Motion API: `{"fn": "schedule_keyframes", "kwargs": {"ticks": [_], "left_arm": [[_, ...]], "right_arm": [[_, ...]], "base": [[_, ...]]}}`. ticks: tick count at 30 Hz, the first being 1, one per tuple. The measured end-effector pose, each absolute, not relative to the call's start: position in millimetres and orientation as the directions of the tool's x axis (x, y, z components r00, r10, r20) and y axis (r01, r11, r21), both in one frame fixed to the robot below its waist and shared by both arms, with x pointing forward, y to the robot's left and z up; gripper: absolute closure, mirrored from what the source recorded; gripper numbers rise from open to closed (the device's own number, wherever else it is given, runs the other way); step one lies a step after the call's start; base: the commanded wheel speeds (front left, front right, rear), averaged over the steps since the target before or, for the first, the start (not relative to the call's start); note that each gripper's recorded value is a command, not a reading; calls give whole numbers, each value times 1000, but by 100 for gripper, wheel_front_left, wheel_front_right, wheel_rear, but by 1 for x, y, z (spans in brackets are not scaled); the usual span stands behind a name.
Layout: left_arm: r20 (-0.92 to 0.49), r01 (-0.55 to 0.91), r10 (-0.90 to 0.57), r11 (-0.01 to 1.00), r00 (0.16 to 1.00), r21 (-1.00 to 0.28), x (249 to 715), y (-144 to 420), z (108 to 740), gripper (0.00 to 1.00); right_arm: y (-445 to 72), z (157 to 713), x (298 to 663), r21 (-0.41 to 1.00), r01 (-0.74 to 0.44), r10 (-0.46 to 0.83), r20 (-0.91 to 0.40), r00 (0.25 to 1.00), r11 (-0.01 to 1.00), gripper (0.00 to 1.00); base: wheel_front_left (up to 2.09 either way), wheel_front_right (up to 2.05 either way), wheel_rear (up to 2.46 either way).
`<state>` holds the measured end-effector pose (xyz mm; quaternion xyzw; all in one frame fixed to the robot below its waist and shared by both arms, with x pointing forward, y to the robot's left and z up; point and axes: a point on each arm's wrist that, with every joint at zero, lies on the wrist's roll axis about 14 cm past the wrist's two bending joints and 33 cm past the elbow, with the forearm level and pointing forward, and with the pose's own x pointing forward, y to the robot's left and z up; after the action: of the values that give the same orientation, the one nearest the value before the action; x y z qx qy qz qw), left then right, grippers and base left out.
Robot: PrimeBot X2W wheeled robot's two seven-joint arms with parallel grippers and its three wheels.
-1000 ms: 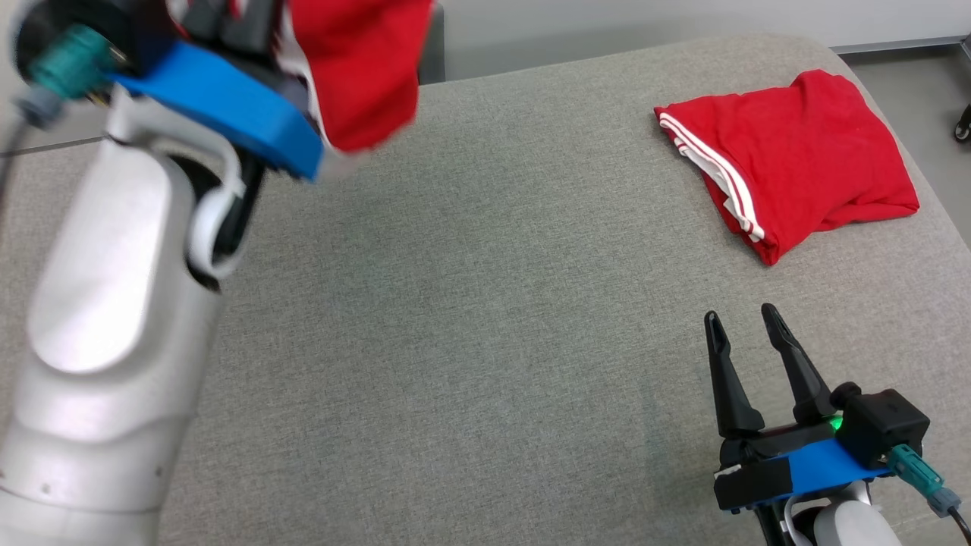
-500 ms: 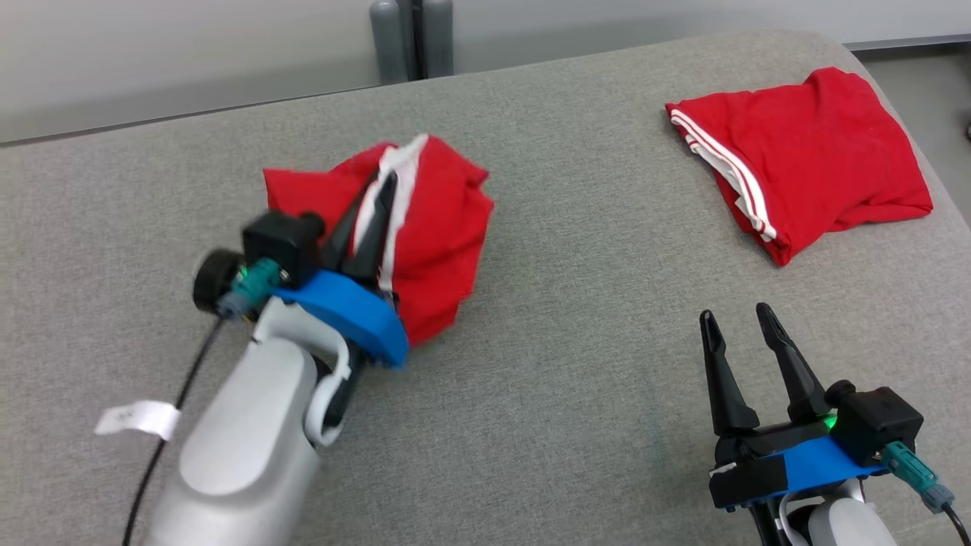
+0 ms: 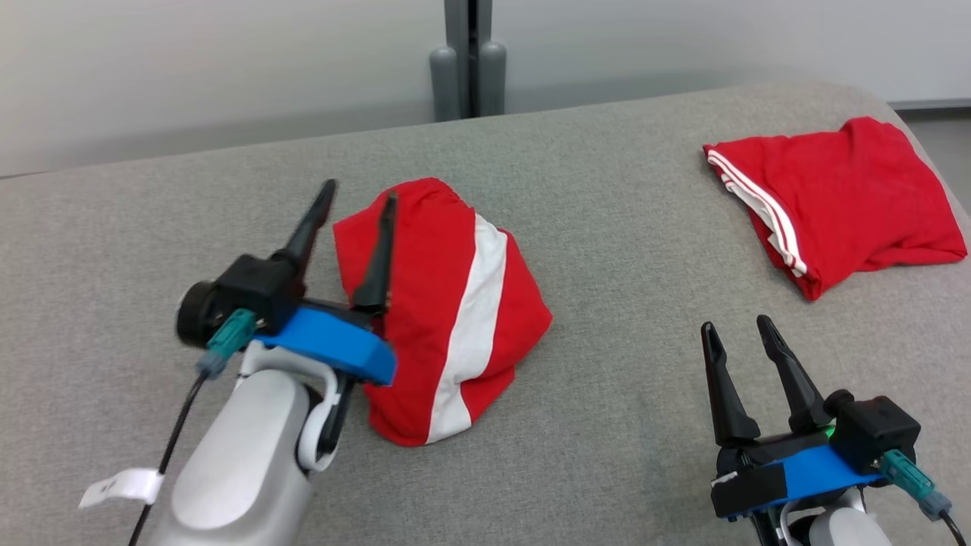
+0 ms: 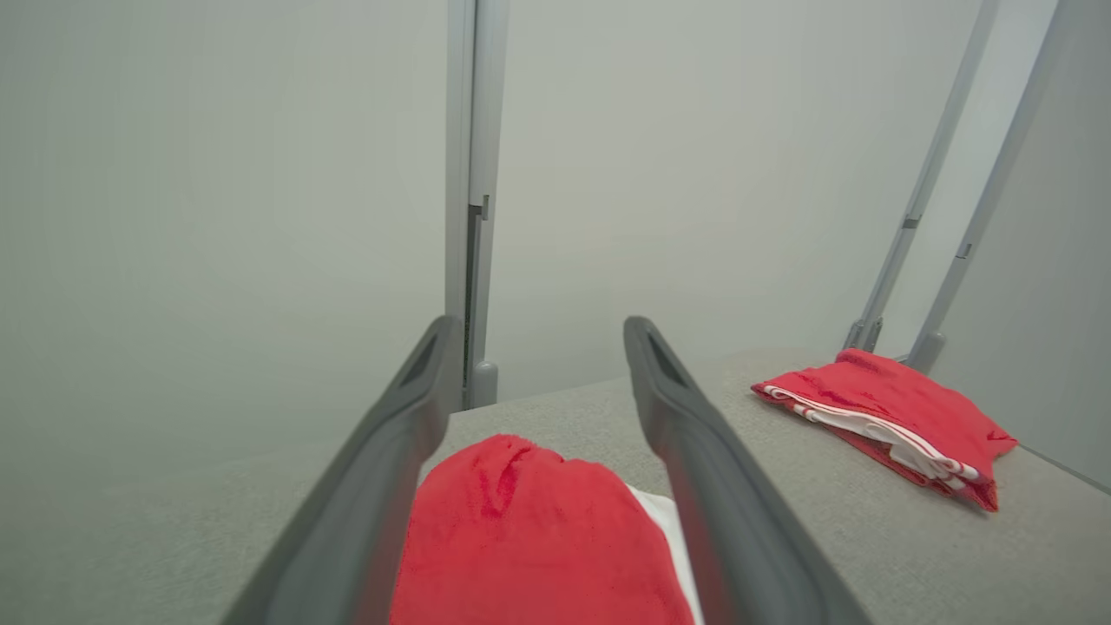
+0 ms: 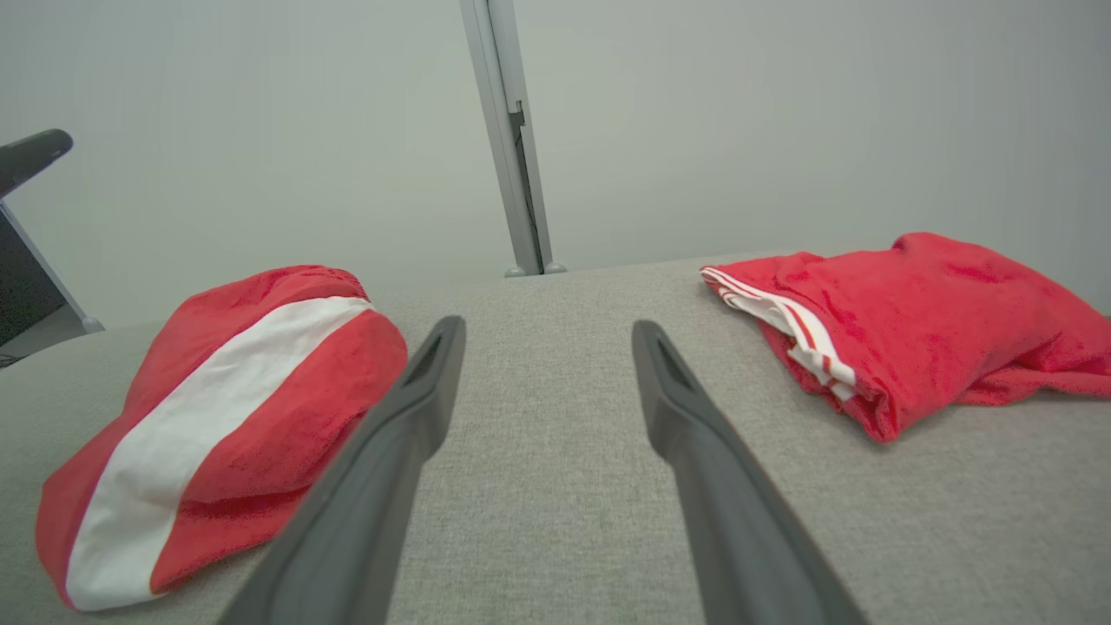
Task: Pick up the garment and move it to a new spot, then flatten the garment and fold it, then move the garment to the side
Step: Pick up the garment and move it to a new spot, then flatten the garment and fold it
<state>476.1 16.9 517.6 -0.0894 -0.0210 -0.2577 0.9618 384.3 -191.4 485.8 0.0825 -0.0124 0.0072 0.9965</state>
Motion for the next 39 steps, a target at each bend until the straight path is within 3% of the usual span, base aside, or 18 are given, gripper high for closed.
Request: {"fn": "schedule_keyframes", "kwargs": {"ticks": [7, 16, 27, 39], "left_arm": [[174, 329, -306, 936, 936, -122, 460, 86, 545, 0], [152, 135, -121, 988, 981, -81, 414, 157, 535, 0], [57, 30, -27, 997, 998, -65, 368, 190, 502, 0], [32, -4, 5, 999, 999, -48, 360, 199, 494, 0]], "right_arm": [[-182, 492, 383, 165, -47, 40, 46, 998, 985, 0], [-169, 494, 381, 157, -89, 81, 52, 995, 984, 0], [-163, 497, 374, 143, -110, 103, 59, 993, 984, 0], [-166, 492, 368, 143, -101, 97, 36, 995, 985, 0]], "base": [[0, 0, 0], [0, 0, 0], [0, 0, 0], [0, 0, 0]]}}
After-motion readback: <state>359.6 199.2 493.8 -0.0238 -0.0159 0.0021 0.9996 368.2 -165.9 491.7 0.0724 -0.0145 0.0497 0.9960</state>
